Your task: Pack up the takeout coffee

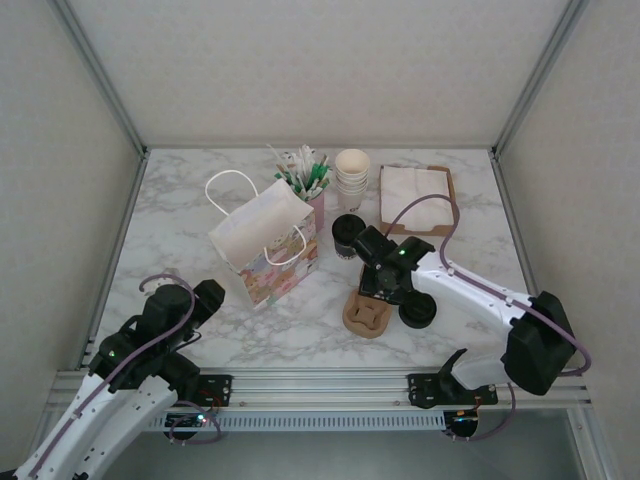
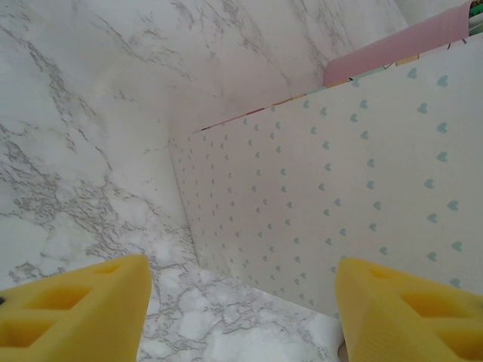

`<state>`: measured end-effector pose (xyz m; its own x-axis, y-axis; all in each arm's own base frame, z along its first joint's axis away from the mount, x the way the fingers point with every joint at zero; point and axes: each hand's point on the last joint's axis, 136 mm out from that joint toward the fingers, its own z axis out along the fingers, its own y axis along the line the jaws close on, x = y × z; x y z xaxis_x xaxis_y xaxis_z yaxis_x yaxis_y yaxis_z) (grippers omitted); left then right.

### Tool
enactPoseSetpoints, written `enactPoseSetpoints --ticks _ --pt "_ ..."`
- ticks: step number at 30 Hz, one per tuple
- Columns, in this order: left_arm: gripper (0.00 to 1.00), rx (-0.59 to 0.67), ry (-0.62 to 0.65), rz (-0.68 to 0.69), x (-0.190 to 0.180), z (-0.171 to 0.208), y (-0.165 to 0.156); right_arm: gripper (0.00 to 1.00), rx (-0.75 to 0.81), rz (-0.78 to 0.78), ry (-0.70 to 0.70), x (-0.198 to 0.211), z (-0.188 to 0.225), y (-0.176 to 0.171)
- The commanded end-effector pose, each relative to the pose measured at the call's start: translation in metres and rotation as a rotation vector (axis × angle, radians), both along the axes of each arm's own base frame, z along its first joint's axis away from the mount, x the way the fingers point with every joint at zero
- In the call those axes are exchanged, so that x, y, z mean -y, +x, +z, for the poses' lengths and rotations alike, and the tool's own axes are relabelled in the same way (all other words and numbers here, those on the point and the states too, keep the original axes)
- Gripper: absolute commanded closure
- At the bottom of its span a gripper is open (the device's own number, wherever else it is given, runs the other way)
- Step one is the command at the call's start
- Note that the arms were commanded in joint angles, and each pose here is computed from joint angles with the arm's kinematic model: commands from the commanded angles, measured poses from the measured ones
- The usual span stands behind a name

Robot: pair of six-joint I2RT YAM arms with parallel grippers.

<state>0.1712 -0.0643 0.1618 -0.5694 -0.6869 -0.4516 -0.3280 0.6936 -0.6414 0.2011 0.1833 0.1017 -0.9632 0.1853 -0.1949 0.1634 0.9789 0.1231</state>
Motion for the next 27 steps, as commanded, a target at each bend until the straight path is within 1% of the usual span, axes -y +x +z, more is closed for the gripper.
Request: enactPoseSetpoints --ticks 1,22,27 --pt "0.34 0.000 0.006 0.034 -0.008 0.010 -0.003 0.52 0.025 -0.009 -0.042 0.004 -0.003 0.004" --pt "0.34 0.020 0.009 0.026 -0.008 0.021 -0.004 0.53 0.041 -0.007 -0.100 0.007 -0.013 0.014" --pt "0.34 0.028 0.007 0.024 -0.009 0.026 -0.004 0.56 0.047 -0.012 -0.080 0.004 -0.013 0.015"
